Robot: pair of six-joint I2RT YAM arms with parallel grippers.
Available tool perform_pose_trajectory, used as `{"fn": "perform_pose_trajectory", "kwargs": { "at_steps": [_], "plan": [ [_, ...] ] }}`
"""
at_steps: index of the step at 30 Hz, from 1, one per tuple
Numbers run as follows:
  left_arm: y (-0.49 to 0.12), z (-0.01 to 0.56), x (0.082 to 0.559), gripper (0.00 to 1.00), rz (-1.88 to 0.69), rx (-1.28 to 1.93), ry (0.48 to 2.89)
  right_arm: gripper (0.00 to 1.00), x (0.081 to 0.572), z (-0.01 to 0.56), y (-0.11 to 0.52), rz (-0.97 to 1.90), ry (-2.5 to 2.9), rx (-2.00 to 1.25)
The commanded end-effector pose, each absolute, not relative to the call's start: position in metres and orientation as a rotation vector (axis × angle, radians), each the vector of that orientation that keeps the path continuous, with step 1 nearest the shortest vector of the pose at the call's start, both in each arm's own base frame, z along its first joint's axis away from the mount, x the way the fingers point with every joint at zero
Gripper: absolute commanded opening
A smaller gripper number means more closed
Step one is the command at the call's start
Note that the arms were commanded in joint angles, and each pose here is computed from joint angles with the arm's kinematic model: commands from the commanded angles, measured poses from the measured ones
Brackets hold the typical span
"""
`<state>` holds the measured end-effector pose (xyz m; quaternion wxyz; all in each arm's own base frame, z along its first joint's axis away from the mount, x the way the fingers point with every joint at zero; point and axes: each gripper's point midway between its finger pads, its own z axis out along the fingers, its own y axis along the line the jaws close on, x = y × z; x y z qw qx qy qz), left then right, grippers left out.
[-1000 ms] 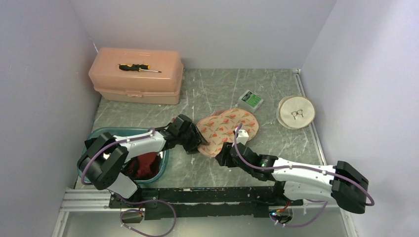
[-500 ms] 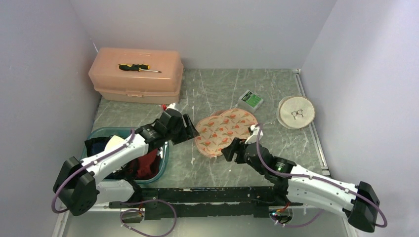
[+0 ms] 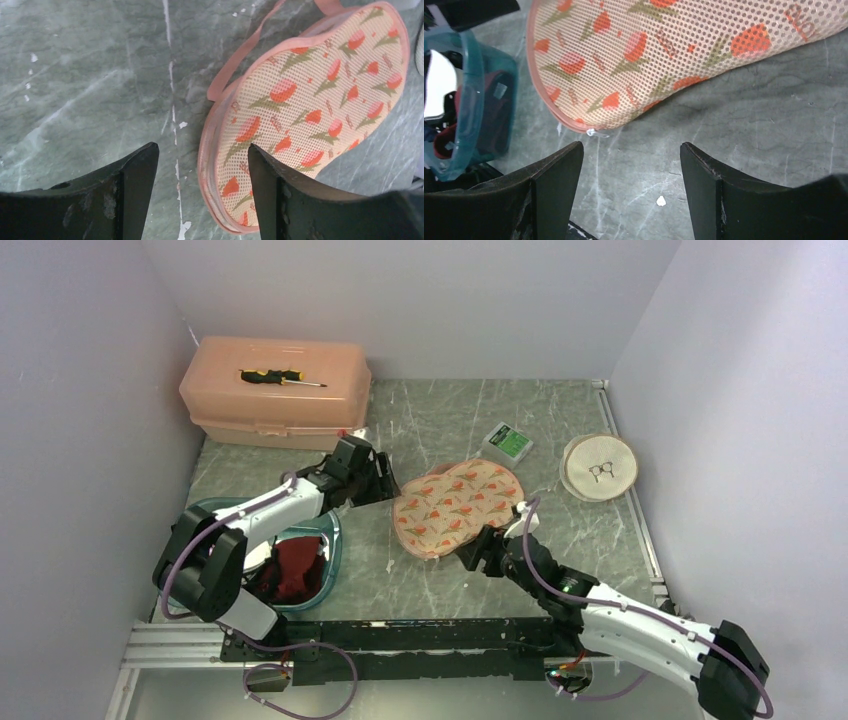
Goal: Unzip the laundry bag and remove the bra
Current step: Open the laundry bag at the center of the board.
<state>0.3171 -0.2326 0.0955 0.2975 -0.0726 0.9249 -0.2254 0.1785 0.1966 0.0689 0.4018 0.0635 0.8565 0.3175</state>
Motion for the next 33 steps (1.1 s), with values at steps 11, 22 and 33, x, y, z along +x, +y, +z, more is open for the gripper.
{"fn": "perform_pose_trajectory", "kwargs": {
  "at_steps": [11,22,33],
  "plan": [
    [-0.269,0.094,0.322,0.59,-0.805,0.002,2.413,0.74,0.192,0.084,0.196,0.857,2.082,0.216],
    [-0.275,0.088,0.317,0.24,-0.857,0.016,2.425,0.74,0.200,0.078,0.182,0.817,2.073,0.290],
    [-0.254,0.112,0.304,0.03,-0.859,-0.059,2.276,0.76,0.236,0.080,0.163,0.819,2.024,0.487]
  ]
}}
